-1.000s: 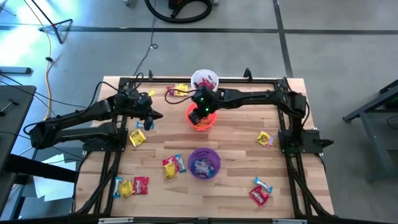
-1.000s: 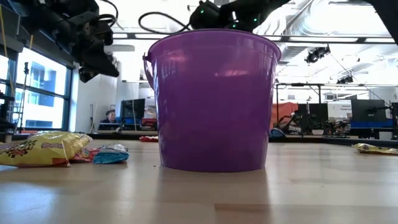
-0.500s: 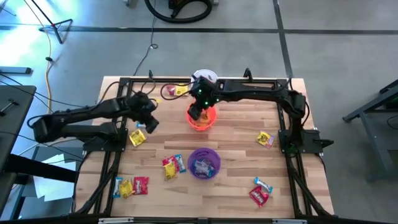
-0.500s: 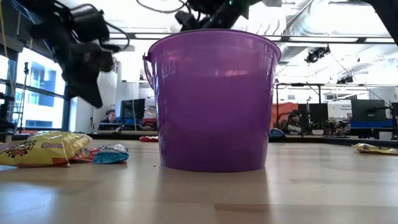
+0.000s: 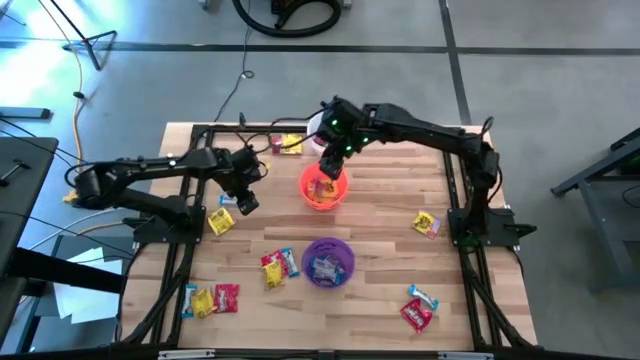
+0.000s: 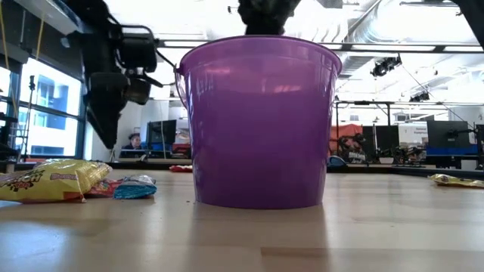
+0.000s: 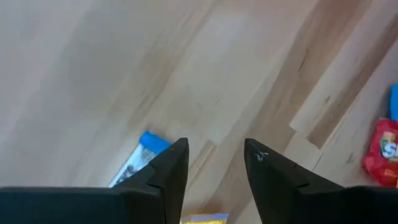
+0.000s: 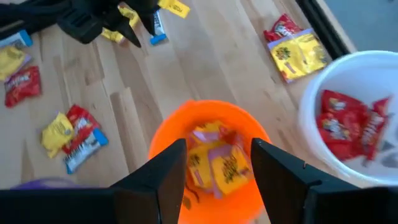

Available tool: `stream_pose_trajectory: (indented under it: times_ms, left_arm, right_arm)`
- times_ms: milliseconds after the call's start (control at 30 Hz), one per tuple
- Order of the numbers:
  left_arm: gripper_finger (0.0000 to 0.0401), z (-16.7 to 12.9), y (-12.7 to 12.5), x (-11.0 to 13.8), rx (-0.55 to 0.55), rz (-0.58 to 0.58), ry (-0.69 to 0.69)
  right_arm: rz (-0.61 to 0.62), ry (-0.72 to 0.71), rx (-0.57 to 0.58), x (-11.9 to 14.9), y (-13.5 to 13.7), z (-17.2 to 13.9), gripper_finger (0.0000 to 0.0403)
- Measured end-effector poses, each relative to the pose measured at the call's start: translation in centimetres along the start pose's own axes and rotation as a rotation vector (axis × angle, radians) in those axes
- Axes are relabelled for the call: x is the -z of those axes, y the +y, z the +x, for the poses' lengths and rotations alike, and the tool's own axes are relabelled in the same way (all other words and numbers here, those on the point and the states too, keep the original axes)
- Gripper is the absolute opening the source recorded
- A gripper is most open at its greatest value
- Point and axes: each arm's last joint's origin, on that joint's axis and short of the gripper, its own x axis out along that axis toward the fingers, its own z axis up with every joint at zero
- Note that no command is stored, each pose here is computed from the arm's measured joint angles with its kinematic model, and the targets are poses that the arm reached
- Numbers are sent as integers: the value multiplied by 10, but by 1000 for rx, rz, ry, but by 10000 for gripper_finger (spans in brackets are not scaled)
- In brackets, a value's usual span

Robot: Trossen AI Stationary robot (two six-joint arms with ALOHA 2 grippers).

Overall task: Sort candy
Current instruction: Put the white chocolate into the violet bucket

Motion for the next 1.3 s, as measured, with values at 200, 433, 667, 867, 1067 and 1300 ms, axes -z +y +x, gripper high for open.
stream_pose_trajectory:
  times_ms: [200, 433, 667, 867, 1067, 1300]
  left_arm:
    - [150, 15, 0, -10, -78, 141, 129]
    - [150, 31, 4, -18, -212, 357, 348]
    - [150, 48, 7, -21, -190, 403, 423]
    - [150, 59, 9, -23, -174, 430, 450]
    - [123, 62, 8, -24, -178, 447, 458]
    - [28, 53, 4, -25, -153, 460, 385]
  right_arm:
    - [-4, -40, 65, 5, -20, -44, 172]
    - [24, -104, 167, 15, -32, -93, 172]
    - [29, -191, 195, 23, -31, -130, 172]
    - [29, -222, 217, 27, -29, -142, 172]
    - [28, -220, 217, 26, -29, -142, 172]
    - [20, -219, 218, 26, -29, -142, 172]
